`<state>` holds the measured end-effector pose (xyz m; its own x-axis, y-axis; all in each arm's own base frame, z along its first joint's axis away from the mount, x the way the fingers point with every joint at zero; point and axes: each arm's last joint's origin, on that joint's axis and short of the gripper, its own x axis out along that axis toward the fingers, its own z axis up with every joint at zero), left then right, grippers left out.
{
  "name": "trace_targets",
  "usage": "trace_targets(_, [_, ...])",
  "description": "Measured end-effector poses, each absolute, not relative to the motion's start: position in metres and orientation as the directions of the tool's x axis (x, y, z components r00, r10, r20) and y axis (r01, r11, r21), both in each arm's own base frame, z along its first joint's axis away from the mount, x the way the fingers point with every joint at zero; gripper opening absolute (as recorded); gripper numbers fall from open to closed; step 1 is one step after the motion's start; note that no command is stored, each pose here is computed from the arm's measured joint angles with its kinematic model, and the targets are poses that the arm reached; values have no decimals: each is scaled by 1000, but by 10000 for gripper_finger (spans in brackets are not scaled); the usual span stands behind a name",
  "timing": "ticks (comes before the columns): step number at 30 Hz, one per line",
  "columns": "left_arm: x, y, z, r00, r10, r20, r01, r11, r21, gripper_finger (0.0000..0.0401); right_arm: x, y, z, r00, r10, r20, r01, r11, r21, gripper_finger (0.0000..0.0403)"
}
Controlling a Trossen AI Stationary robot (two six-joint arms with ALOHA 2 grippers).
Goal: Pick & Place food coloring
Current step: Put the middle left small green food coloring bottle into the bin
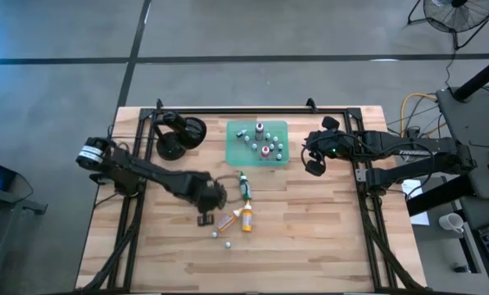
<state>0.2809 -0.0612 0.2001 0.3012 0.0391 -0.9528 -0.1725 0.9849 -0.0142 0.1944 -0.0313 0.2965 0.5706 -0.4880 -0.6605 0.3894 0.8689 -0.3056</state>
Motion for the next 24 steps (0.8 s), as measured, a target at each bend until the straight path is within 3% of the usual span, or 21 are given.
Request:
trace_targets(6, [293,-7,253,452,150,-879,-410,910,-56,40,194,-32,297,570,-490,-660,393,868,-305,82])
trace_targets(12, [307,55,285,508,273,-817,-549,833,-63,39,194,-32,297,570,-490,-660,407,866,-291,82])
trace_targets(24, [351,134,235,383,313,-869,-528,846,72,38,194,-32,297,570,-490,-660,449,858,-249,82])
